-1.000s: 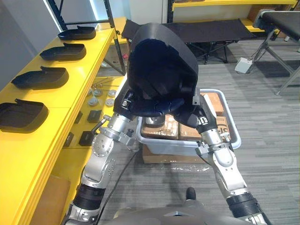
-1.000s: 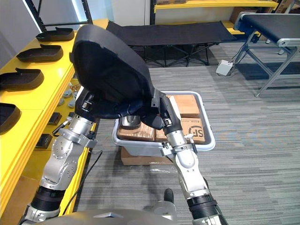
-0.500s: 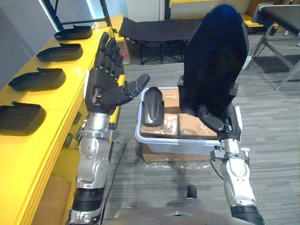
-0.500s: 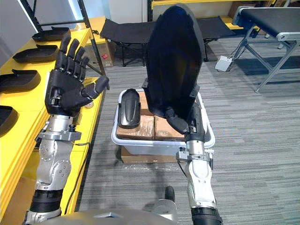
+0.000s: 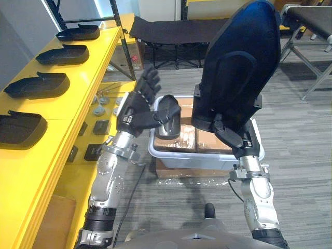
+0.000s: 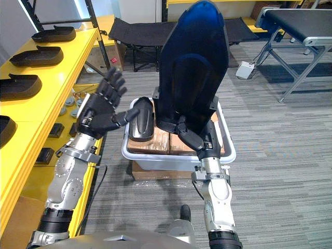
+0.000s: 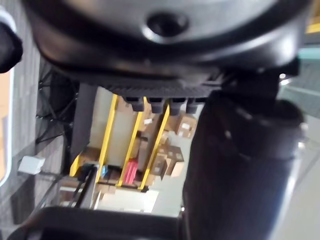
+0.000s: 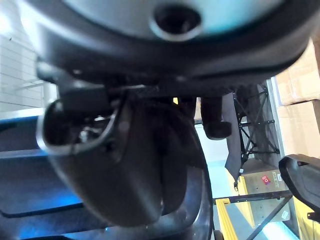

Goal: Walk over and take three plastic housings, then place them on the shelf

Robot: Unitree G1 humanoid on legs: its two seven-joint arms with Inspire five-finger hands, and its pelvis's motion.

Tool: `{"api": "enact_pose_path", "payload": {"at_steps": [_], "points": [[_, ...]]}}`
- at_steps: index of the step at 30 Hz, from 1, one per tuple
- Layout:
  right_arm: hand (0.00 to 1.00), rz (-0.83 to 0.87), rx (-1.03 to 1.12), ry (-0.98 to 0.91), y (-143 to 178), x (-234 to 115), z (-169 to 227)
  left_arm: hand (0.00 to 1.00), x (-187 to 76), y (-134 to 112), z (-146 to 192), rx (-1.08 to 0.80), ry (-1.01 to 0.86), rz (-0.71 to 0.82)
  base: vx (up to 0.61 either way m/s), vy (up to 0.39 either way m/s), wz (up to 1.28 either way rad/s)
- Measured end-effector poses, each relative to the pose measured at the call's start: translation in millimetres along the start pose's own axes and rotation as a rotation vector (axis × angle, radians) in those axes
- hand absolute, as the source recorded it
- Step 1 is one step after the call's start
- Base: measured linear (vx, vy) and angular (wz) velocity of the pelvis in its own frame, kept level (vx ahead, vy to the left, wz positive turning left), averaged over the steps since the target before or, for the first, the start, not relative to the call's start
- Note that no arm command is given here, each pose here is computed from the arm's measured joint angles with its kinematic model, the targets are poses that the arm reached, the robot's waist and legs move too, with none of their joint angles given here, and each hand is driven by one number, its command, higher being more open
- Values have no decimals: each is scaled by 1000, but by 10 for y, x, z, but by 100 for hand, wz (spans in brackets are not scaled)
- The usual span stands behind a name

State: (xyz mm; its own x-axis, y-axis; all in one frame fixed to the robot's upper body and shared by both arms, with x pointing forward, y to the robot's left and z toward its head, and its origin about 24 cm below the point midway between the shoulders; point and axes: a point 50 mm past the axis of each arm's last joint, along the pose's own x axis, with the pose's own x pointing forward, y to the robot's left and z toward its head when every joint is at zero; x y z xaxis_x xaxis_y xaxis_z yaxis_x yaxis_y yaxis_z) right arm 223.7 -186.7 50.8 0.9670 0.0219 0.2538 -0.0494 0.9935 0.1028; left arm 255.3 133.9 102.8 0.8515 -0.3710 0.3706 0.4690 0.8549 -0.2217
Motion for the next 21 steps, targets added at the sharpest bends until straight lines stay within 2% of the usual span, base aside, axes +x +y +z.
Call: {"api": "enact_pose_path", "payload": {"at_steps": [8, 21], "points": [[0, 25, 9, 4, 64, 6, -14, 100, -3, -90, -153, -10, 76, -70, 0, 0, 0], [0, 108, 39, 22, 274, 13, -58, 100, 1, -205, -218, -17, 109, -139, 0, 0, 0]]}}
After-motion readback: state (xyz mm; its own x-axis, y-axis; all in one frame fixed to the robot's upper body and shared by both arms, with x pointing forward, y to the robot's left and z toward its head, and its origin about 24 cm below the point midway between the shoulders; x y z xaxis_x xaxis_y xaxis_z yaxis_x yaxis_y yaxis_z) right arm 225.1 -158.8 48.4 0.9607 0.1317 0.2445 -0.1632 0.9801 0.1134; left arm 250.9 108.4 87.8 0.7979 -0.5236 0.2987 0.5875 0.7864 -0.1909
